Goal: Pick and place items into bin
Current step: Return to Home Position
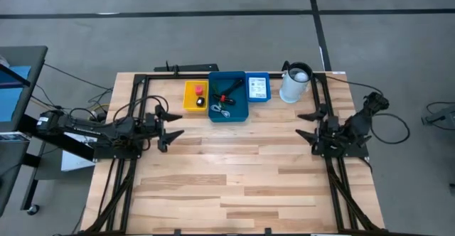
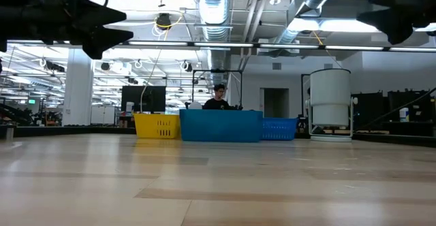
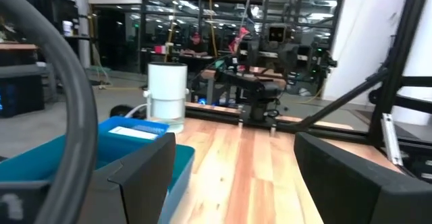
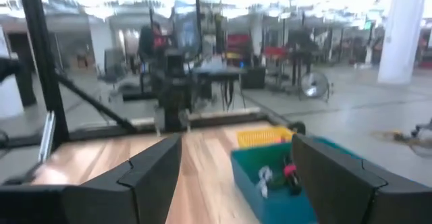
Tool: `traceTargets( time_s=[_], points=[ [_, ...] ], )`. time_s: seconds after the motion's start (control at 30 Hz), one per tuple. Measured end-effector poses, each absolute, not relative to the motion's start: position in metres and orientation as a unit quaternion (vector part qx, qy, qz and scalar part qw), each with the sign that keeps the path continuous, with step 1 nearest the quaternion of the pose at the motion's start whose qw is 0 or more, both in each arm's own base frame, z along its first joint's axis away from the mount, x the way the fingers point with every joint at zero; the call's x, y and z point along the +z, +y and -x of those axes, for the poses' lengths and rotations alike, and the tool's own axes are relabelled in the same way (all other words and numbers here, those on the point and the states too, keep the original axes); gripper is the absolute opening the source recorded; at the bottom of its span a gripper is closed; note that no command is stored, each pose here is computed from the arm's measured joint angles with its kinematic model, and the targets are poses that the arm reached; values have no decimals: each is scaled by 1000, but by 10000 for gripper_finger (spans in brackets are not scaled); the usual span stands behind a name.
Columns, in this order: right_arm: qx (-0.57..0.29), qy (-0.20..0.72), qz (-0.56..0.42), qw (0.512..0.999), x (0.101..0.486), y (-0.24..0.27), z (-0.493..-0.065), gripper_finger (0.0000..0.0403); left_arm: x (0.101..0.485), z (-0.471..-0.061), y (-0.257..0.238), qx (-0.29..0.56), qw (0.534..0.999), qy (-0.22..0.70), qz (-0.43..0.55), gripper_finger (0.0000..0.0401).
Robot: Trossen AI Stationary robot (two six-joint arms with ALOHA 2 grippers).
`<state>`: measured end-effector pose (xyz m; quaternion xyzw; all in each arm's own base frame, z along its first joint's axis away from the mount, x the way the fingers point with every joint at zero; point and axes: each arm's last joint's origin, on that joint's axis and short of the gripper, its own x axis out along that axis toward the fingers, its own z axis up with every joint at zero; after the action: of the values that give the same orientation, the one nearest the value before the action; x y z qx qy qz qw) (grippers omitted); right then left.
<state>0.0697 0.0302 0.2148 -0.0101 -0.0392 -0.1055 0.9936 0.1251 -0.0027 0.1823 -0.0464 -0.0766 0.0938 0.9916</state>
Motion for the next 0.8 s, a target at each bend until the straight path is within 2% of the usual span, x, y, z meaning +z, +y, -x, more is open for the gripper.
traceTargets(
  time_s=[0.17,0.43,0.63,0.8],
  points=[
    [-86,-76,13,993,223,31,-69,276,181,-125,-4,74,993,-71,51,292],
    [50,-78,3,996,219,39,-70,276,180,-125,-3,91,994,-66,15,292],
    [64,-45,-12,997,207,42,-72,276,176,-126,-3,94,995,-42,13,292],
    [56,-84,-22,995,186,47,-78,276,170,-126,-3,94,995,-13,23,292]
  ],
)
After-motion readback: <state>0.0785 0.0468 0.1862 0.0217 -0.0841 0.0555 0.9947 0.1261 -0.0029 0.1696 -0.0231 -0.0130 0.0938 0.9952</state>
